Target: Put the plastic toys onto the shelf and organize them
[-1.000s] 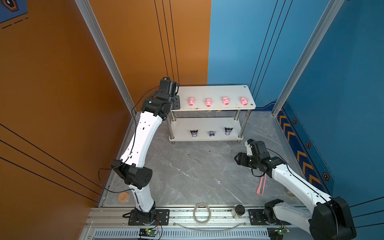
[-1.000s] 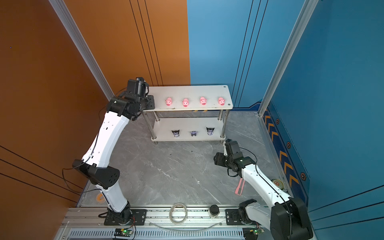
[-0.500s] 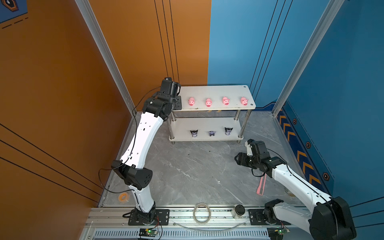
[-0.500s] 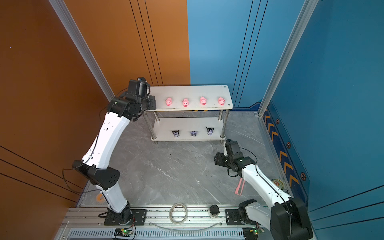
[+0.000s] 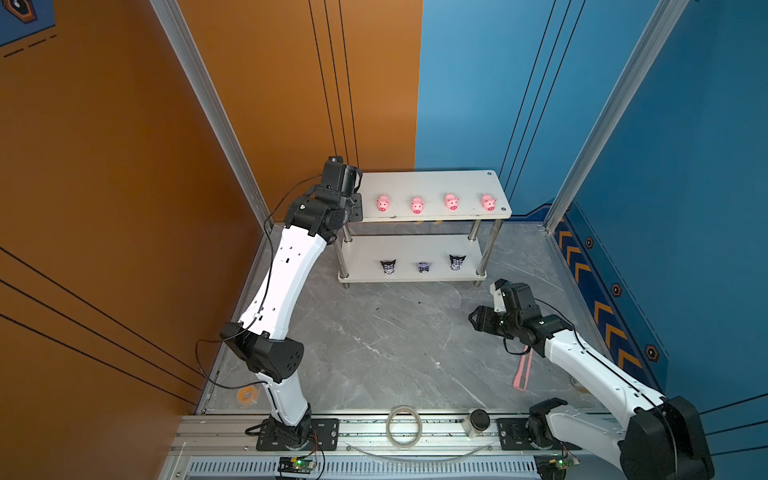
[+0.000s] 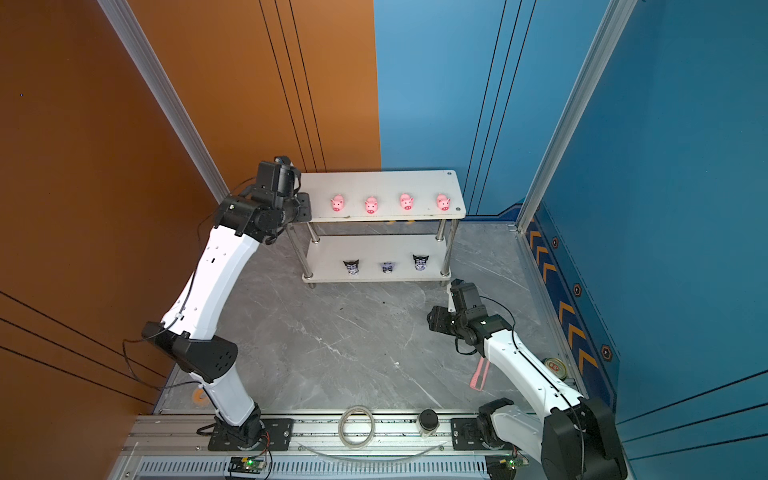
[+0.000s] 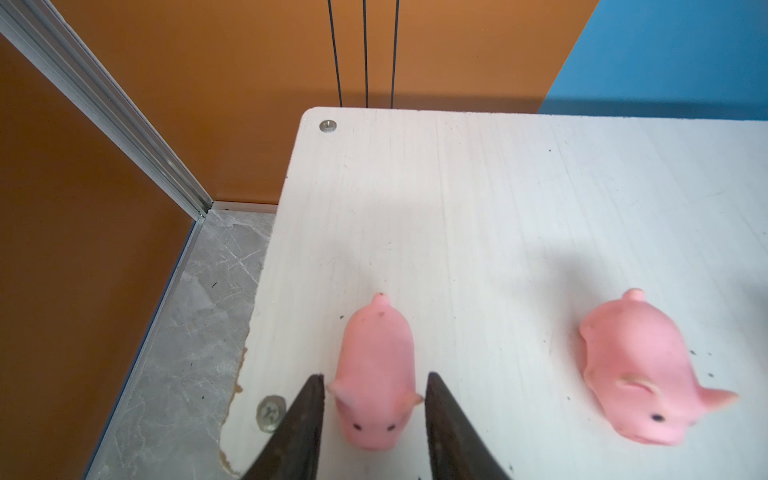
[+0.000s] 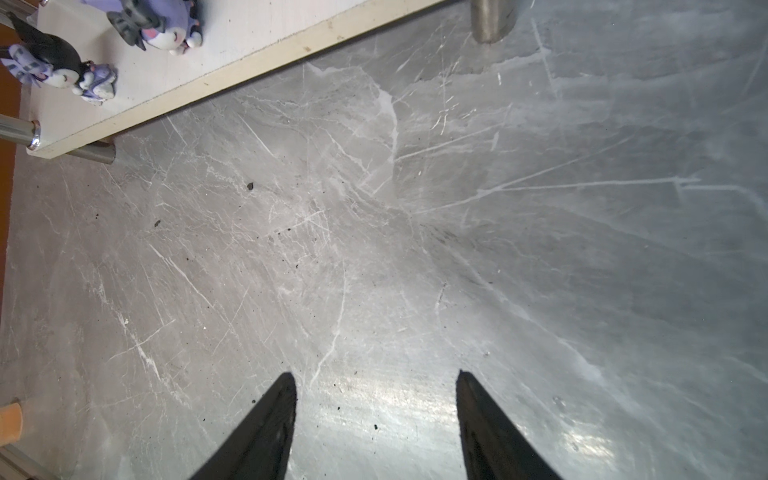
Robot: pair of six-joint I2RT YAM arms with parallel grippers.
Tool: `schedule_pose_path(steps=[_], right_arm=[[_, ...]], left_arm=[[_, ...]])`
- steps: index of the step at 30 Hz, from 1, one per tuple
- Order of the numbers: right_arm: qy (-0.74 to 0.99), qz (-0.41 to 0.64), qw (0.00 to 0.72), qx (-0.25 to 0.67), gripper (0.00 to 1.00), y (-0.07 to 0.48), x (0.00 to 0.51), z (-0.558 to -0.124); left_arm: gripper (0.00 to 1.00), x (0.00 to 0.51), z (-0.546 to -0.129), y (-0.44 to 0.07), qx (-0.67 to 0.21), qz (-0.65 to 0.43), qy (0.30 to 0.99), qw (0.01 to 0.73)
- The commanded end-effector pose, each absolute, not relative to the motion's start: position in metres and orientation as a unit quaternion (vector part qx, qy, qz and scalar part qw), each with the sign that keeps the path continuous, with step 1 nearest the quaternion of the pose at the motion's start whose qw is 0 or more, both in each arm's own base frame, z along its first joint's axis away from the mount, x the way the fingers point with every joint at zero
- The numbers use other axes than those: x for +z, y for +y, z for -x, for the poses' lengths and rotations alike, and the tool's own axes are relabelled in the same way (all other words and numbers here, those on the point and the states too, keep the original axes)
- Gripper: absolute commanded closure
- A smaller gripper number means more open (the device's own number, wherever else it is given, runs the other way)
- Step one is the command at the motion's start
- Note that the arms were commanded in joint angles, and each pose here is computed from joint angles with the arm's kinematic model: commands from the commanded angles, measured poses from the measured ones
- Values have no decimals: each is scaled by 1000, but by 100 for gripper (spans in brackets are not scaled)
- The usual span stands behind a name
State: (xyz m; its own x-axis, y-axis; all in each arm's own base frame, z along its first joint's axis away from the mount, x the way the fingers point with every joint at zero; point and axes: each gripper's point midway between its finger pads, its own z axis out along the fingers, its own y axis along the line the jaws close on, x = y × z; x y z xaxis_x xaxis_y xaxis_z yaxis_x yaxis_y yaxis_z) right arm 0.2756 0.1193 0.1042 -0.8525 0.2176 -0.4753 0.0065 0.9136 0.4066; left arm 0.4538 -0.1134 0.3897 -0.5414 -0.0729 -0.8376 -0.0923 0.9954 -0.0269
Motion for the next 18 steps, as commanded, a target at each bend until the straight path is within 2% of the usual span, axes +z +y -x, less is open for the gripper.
schedule_pose_path(steps=[1,8,16,17,18], right_arm=[[938,-57,275,202,37,118,107,-276],[939,-57,274,200,37,118,105,-277],[938,-63,296,170,33,104,115,-278],[937,-65,302,163,33,101,117,-278],[936,-68,309,157,32,97,120,-278]], left_arm=[[52,394,-450,-111,15,50,876,480],[36,413,-441,-112,9,49,866,498],[21,461,-389,-99,22,35,834,550],[1,463,-382,-98,24,32,832,554],[2,461,-374,-97,25,27,830,557]])
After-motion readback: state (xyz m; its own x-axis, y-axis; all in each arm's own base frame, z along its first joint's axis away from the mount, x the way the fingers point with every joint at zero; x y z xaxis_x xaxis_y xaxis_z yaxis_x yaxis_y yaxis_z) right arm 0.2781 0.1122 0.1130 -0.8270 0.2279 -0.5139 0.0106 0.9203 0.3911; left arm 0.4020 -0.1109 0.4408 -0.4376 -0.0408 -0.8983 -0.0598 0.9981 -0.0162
